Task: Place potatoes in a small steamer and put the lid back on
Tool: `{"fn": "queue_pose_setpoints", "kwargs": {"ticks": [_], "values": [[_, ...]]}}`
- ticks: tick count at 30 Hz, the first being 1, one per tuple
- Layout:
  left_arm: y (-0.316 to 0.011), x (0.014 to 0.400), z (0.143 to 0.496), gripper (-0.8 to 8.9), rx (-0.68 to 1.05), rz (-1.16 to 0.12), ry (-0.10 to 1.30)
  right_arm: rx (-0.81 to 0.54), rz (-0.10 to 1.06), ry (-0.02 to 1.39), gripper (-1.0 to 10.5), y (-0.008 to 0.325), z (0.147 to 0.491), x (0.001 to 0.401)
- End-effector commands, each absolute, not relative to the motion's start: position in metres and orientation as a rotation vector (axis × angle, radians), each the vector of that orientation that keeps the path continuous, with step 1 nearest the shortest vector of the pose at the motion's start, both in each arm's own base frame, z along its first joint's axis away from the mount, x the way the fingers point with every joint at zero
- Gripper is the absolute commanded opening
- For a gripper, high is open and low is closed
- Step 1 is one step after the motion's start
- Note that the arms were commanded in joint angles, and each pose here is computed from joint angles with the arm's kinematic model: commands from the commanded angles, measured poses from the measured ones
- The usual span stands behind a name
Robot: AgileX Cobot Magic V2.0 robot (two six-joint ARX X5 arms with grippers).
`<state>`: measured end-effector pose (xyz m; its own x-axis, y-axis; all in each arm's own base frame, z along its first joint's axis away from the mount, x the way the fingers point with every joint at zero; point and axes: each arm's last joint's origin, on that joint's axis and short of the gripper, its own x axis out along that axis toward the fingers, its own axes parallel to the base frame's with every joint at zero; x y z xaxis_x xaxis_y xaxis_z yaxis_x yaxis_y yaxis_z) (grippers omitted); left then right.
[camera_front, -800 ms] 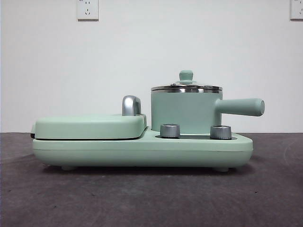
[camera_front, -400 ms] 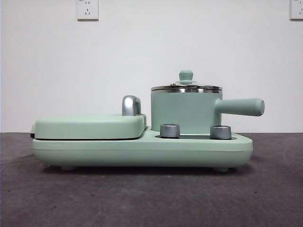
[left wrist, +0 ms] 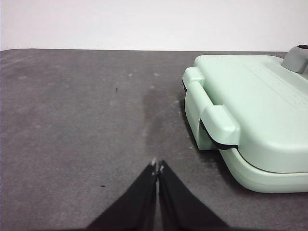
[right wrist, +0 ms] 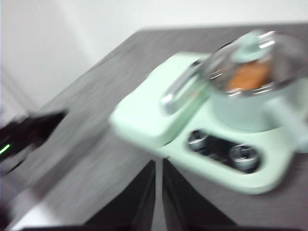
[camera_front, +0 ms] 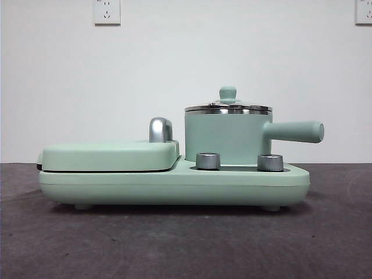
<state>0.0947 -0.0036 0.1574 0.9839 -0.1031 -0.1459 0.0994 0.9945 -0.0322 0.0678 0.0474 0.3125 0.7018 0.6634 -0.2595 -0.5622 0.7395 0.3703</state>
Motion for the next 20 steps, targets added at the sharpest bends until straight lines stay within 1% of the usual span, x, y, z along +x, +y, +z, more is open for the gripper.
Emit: {"fn": "queue_pose_setpoints", "kwargs": {"ticks": [1, 4, 6, 8, 10, 12, 14, 20], "values": [[-0.003, 0.096, 0.150, 0.07, -0.019, -0.095, 0.174, 0.283, 0.576, 0.352, 0.2, 0.038, 0.299, 0.072], [-0.003, 0.096, 0.150, 0.07, -0.019, -0.095, 0.174, 0.286, 0.418, 0.308, 0.2, 0.027, 0.274, 0.075], [-0.003, 0.096, 0.150, 0.07, -0.019, -0.095, 0.174, 0.222, 0.294, 0.281, 0.2, 0.020, 0.256, 0.075], [-0.003, 0.096, 0.150, 0.07, -0.019, -0.095, 0.174, 0.163, 0.175, 0.283, 0.2, 0.014, 0.234, 0.077], [-0.003, 0.096, 0.150, 0.07, -0.019, -0.095, 0.174, 0.119, 0.101, 0.284, 0.2, 0.010, 0.215, 0.078], [-0.003, 0.096, 0.150, 0.07, -0.019, -0.095, 0.174, 0.083, 0.062, 0.264, 0.2, 0.008, 0.199, 0.081], [-0.003, 0.096, 0.150, 0.07, -0.019, -0.095, 0.174, 0.059, 0.048, 0.228, 0.2, 0.006, 0.186, 0.084], [-0.003, 0.096, 0.150, 0.07, -0.019, -0.095, 0.174, 0.001, 0.046, 0.171, 0.2, 0.006, 0.169, 0.090]]}}
